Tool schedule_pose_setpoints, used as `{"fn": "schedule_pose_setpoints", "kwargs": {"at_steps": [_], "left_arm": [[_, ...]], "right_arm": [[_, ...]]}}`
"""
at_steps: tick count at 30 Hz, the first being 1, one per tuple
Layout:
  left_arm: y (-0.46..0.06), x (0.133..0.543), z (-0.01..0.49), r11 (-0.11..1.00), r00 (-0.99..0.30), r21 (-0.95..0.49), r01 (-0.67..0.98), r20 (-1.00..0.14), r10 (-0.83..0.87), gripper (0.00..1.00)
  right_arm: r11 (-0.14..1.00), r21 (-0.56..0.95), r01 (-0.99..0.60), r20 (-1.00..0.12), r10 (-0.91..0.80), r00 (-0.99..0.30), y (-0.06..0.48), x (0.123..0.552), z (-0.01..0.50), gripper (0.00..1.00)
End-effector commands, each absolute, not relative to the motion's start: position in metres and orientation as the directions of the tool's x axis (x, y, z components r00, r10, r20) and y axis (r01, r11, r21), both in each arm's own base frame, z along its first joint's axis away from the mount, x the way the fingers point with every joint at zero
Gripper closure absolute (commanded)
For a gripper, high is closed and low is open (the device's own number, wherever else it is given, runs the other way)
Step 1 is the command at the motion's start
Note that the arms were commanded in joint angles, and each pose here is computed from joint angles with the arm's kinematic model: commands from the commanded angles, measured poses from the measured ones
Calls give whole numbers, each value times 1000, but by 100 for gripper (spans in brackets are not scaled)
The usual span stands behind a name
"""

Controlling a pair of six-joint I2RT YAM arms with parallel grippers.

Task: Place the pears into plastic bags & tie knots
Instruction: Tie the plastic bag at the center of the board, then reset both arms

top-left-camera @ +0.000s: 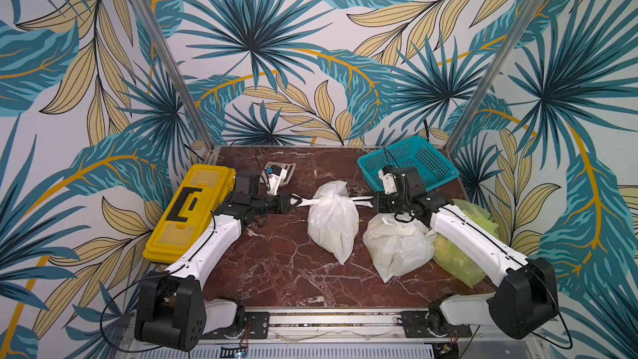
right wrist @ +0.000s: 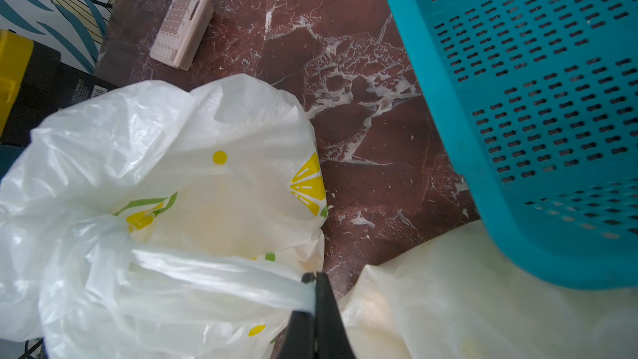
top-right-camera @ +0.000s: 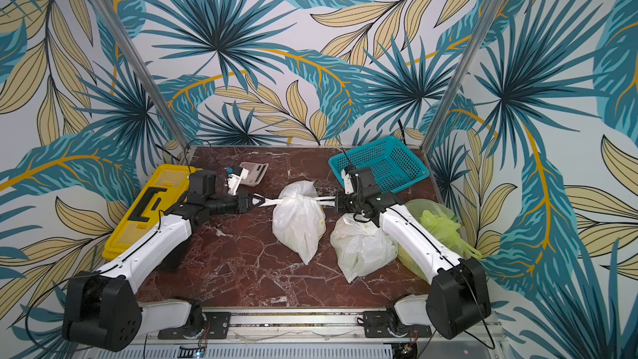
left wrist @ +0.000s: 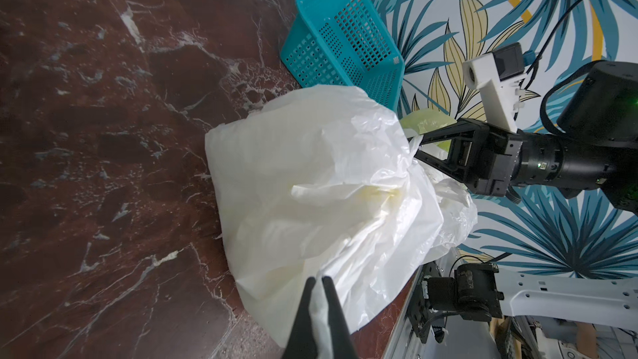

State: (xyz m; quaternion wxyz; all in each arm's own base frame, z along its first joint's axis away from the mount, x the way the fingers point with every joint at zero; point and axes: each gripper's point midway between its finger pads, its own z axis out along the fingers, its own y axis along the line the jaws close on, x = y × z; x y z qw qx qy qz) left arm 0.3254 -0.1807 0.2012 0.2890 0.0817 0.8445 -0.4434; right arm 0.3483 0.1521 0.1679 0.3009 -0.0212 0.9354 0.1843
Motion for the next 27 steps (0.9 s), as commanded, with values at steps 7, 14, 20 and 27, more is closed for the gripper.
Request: {"fn": "schedule_pose_setpoints", "kwargs": {"at_steps": [7,14,20,27], "left_arm": [[-126,320,260,758,-711,-577,305,-667,-223,30],[-98,321,252,895,-544,-364,259,-820,-176,29],[-52,346,229,997,-348,77,-14,-935,67,12],[12,362,173,969,-313,43,-243,-949,-37,9]], "right_arm": [[976,213,-37,-629,108,-770,91,346,209,40],[975,162,153,-857,215,-468,35,330,240,25],[905,-151,398,-950,-22,-311,-37,319,214,12],[901,-63,430,-977,33,-213,-40,337,164,11]]}}
